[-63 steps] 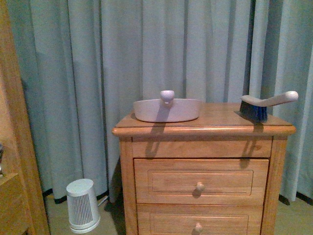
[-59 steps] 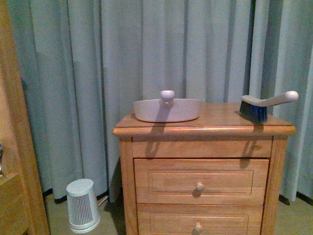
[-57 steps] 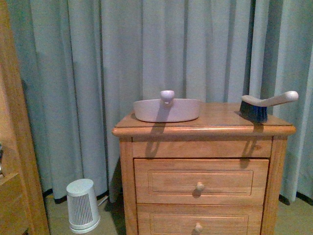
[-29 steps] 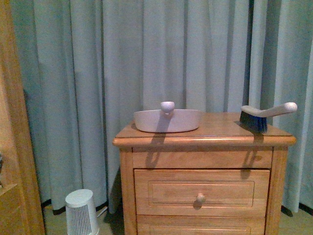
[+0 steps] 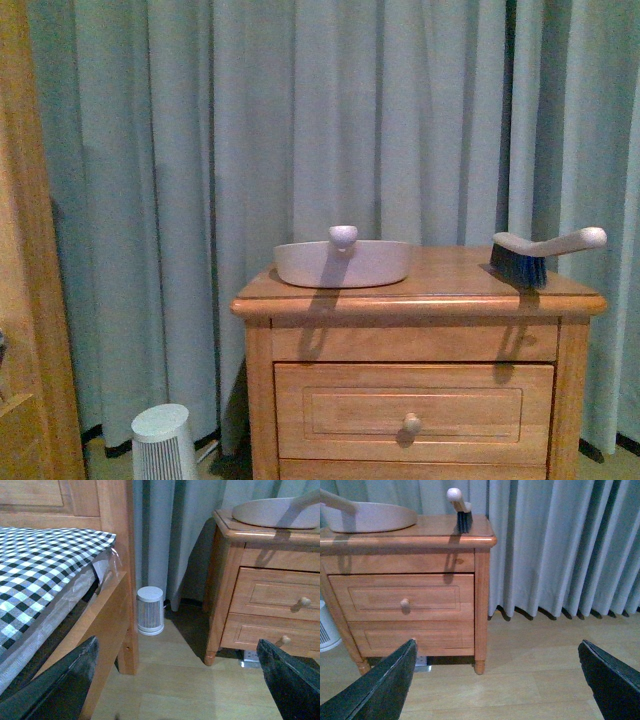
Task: Clean up trash
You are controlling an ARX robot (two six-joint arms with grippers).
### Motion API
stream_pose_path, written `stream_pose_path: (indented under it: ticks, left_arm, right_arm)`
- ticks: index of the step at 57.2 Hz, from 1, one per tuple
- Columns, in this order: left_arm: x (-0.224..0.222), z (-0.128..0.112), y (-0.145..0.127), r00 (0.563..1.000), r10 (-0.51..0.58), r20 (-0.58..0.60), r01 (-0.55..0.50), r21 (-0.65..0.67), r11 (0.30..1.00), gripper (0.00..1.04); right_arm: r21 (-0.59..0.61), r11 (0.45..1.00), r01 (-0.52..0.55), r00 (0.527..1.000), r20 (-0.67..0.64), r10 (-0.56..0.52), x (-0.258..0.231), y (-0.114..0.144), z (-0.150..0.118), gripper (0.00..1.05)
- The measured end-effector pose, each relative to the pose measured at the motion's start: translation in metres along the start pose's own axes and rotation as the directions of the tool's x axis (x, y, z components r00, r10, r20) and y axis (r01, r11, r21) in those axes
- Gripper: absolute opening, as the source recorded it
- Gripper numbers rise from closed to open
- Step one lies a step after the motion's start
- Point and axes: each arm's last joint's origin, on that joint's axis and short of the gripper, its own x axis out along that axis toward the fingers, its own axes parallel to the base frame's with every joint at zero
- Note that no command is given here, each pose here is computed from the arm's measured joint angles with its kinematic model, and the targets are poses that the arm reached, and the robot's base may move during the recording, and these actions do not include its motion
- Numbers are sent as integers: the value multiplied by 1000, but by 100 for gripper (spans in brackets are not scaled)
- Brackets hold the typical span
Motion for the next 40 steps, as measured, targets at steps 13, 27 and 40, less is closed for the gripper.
stream_pose_path:
  ticks: [13, 27, 40]
  left_arm:
    - [0, 0, 0, 1000, 0, 0, 0, 0, 1000, 97]
    - [0, 0, 0, 1000, 0, 0, 0, 0, 1000, 97]
    - [0, 0, 0, 1000, 0, 0, 0, 0, 1000, 97]
  right_arm:
    - [0, 1000, 0, 1000, 0, 0, 0, 0, 0, 97]
    - [0, 1000, 0, 1000, 0, 0, 0, 0, 0, 97]
    - [0, 1000, 0, 1000, 0, 0, 0, 0, 0, 97]
